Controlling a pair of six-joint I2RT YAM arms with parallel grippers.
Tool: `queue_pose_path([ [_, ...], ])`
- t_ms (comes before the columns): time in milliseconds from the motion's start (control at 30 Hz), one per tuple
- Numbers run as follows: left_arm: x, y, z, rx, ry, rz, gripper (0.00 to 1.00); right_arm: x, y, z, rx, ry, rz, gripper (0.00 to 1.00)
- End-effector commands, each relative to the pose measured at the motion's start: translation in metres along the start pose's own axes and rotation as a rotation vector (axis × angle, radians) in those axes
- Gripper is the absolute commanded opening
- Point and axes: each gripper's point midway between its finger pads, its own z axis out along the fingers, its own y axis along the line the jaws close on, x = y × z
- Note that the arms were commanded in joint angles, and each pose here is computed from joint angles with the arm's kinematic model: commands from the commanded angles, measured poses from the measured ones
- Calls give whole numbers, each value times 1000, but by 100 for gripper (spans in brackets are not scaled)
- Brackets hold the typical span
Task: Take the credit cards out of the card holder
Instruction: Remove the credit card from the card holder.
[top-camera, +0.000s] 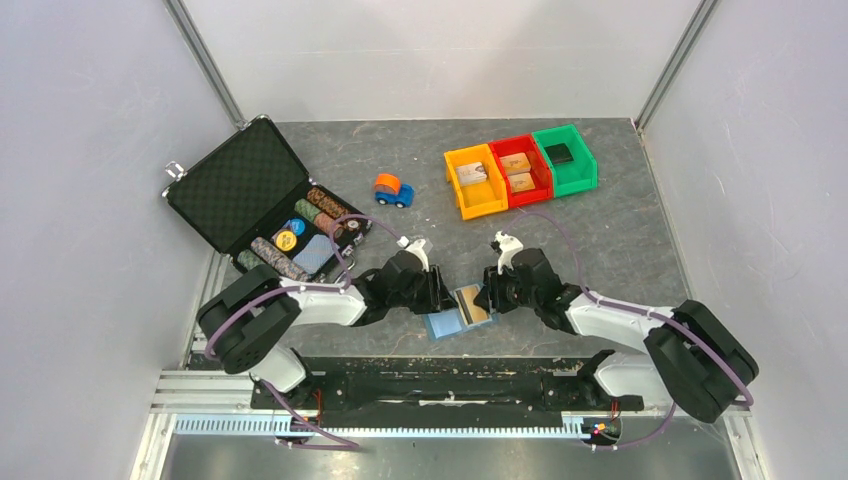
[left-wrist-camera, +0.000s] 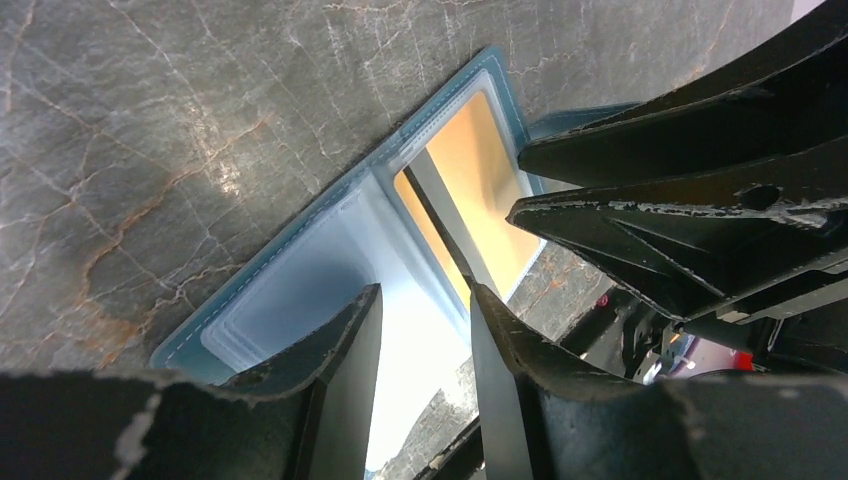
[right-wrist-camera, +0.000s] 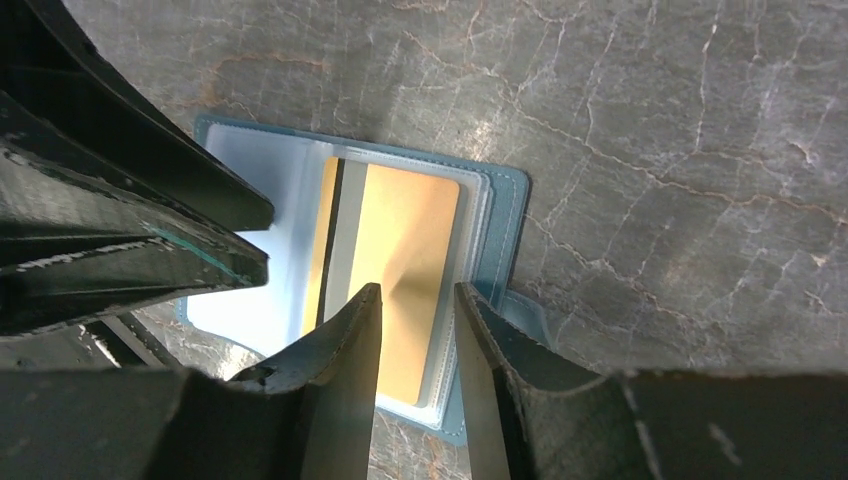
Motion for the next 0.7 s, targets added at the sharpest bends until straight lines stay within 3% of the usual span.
queue_pose_path([
  [0,-9,-18,9,65,-33,-15,45,6,-1,6,-17,8,11,35],
  [467,2,-14,18,87,-22,-28,43,30,-4,4,-20,48,73,24],
  [667,2,-25,15,149,-34,-49,36,33,-6,3,-14,47,84,23],
])
